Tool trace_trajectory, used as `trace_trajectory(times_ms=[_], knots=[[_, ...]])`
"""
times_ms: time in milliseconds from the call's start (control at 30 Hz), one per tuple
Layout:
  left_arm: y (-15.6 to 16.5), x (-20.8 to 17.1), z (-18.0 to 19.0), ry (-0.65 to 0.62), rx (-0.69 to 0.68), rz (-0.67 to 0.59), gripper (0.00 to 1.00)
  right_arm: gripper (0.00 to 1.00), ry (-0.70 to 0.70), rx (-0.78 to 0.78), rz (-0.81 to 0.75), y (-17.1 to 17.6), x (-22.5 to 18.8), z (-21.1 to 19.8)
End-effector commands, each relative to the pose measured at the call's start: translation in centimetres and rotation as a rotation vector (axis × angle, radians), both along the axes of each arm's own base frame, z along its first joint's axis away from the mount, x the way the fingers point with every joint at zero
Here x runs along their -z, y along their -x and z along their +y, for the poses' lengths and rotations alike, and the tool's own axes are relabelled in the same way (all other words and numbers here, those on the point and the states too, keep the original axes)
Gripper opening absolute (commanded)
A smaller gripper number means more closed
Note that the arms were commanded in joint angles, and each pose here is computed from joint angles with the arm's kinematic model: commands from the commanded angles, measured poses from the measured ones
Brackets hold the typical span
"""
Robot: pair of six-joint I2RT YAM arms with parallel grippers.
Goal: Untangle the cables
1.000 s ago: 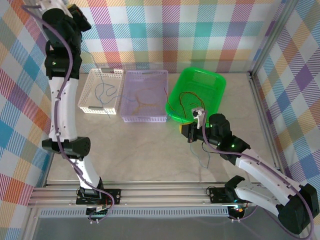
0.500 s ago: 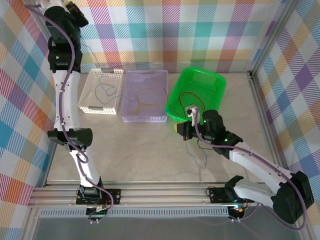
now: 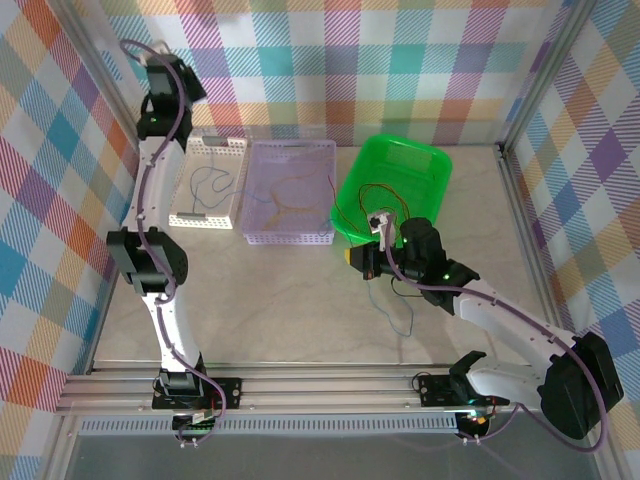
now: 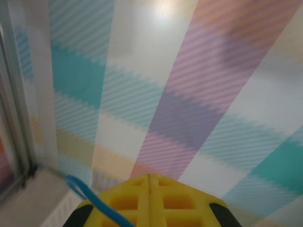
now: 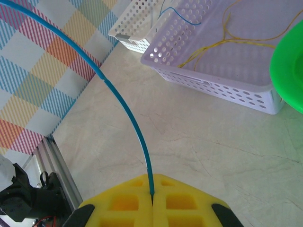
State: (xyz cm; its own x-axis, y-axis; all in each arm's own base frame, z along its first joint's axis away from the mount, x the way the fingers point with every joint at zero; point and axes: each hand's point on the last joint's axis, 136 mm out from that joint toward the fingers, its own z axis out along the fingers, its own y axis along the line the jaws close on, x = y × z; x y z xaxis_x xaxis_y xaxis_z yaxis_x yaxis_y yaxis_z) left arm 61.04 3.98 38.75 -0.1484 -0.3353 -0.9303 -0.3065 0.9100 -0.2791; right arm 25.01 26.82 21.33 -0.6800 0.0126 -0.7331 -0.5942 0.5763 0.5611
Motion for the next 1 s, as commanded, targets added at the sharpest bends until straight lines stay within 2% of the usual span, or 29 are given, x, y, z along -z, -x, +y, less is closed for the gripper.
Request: trace_trajectory(times_ms=[0,233,333,467,633,733,867,967], knots=[[0.1,2.9,-0.8,0.044,0.007,0.034,0.0,0.0,-0.073,-0.042,-0.058,0.2,-3.8,0.9],[0.3,13.0,-1.0,0.091,-0.018,0.258,0.0,0.0,-0.1,-0.097,-0.088,1.9,-6.2,1.5],[1.1,15.8,-0.8,0.11,-0.041,0.323,0.0,0.0,-0.104,-0.105,-0.095,2.6,-6.7,1.4],[1.8,19.0,-1.9,0.167,0.002,0.413,0.01,0.0,-0.109,-0.112,-0.094,3.1,-7.0,1.4],[3.5,21.7,-2.3,0.209,-0.005,0.488,0.19,0.0,-0.129,-0.117,-0.104,3.6,-8.1,1.4],[4.5,22.0,-2.2,0.228,-0.003,0.511,0.34,0.0,-0.143,-0.118,-0.116,4.1,-9.1,1.2],[6.1,21.8,-2.4,0.25,-0.002,0.538,0.42,0.0,-0.161,-0.122,-0.124,4.6,-10.1,1.0],[6.9,21.7,-3.2,0.299,0.037,0.563,0.59,0.0,-0.179,-0.125,-0.121,4.9,-10.7,1.0]])
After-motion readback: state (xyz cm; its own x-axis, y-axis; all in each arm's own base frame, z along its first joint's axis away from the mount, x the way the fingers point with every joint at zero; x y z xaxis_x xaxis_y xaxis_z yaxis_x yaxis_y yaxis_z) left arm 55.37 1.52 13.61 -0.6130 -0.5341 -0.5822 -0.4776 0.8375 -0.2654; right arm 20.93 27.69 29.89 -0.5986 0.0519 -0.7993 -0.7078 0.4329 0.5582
